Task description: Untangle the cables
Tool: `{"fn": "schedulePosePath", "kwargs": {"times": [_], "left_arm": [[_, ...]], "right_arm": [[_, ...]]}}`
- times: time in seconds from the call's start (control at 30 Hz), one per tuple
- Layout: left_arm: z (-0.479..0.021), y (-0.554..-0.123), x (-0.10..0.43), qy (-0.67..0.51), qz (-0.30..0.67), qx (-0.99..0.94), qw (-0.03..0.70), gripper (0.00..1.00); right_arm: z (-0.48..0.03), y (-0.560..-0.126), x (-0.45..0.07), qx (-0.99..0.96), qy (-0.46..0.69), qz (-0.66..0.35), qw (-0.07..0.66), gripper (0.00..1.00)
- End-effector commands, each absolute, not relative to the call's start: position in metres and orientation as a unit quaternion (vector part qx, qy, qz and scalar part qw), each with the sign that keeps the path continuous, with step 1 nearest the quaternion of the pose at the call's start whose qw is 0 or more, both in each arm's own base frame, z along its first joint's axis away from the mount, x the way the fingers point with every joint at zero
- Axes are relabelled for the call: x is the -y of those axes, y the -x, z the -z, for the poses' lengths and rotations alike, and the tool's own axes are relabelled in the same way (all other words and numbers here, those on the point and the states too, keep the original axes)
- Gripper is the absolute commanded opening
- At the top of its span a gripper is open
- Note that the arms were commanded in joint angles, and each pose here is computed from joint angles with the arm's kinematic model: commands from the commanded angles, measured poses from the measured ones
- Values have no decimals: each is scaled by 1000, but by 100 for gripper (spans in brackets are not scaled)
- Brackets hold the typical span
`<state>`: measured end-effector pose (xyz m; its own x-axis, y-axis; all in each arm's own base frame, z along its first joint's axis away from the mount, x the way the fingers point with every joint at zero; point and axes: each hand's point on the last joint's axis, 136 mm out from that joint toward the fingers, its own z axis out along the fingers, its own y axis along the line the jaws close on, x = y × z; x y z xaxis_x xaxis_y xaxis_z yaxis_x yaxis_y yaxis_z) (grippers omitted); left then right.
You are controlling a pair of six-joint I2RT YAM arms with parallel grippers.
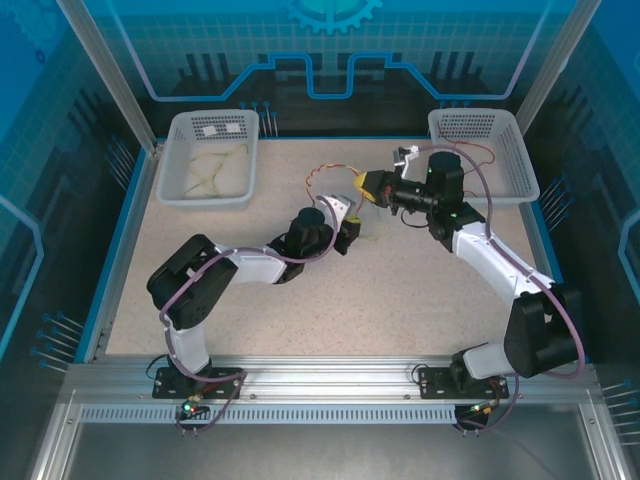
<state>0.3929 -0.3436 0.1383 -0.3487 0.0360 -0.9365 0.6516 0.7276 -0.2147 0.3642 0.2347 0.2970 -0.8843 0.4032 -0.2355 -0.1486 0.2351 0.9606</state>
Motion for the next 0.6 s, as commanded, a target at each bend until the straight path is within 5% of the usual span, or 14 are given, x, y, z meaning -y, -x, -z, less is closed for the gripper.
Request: {"fn": "schedulePosePath", "kwargs": {"times": [0.0,0.57], "left_arm": [[-132,-397,326,-199,280,-777,527,0],[-134,-409,149,12,170,-818,550,0]], "right_arm": [[-307,-361,-227,-749,-80,-614,235,0],[-249,-357,-141,-840,-96,-493,207,0]]}}
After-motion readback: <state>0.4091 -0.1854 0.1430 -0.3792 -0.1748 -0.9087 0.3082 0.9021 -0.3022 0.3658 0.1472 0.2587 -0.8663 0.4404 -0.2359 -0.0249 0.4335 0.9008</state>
